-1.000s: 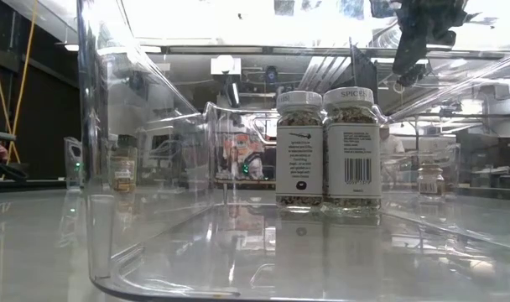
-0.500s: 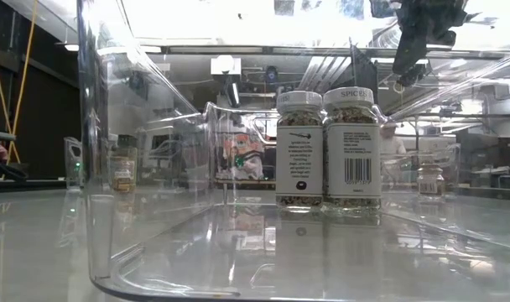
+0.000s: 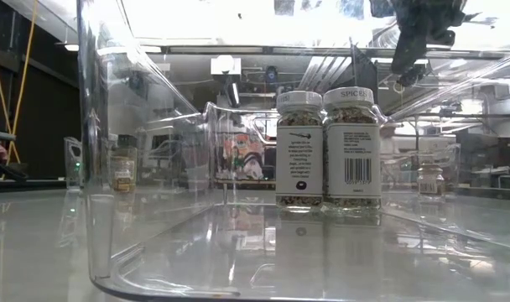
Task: Sort spices by type
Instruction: Put the bottom white seasoning bottle into the bottom transparent bin
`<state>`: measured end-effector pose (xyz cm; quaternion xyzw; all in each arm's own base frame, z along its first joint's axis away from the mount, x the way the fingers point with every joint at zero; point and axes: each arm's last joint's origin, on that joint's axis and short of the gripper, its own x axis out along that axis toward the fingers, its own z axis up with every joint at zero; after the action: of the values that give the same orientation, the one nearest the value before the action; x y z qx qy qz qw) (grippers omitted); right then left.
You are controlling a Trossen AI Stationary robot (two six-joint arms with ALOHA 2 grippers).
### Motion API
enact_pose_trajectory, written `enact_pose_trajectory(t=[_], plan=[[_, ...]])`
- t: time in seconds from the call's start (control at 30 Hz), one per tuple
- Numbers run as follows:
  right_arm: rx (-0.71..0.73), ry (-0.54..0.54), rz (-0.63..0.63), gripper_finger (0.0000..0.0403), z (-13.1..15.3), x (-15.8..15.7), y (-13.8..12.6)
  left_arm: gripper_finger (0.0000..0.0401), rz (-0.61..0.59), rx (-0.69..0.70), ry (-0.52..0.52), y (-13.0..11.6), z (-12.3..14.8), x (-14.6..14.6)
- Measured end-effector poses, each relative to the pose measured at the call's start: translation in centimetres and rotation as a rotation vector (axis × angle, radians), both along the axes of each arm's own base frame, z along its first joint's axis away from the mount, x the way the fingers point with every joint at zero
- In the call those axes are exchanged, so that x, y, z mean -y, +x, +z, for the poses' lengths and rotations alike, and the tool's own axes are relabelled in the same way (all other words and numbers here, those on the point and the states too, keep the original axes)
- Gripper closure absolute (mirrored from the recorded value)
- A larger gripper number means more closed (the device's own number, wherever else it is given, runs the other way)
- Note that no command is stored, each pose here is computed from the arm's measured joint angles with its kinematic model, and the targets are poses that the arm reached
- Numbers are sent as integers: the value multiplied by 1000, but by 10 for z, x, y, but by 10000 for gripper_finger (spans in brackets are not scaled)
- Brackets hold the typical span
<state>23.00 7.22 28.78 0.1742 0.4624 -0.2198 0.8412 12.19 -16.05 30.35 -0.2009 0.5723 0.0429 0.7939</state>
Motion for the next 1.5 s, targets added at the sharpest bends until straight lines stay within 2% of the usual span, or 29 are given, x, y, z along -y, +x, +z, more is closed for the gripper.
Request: enact_pose_trajectory(t=[0.1,0.3,0.43,0.57,0.7,0.83,1.13,1.5], plan=[[39,-15,-35,402,1,0,2,233,37,173,59,34,10,-22],[128,-45,-80,402,5,0,8,233,-110,384,167,130,11,-53],[153,-41,-111,402,6,1,9,233,-221,419,281,183,12,-66],[167,-19,-138,402,7,1,8,233,-370,374,335,217,3,-64],[187,18,-141,402,14,0,8,233,-472,285,348,231,-11,-59],[208,27,-134,402,21,0,9,233,-503,256,347,242,-22,-56],[218,30,-141,402,23,1,10,233,-502,134,332,257,-56,-62],[230,36,-141,402,23,1,11,233,-438,116,333,263,-59,-84]])
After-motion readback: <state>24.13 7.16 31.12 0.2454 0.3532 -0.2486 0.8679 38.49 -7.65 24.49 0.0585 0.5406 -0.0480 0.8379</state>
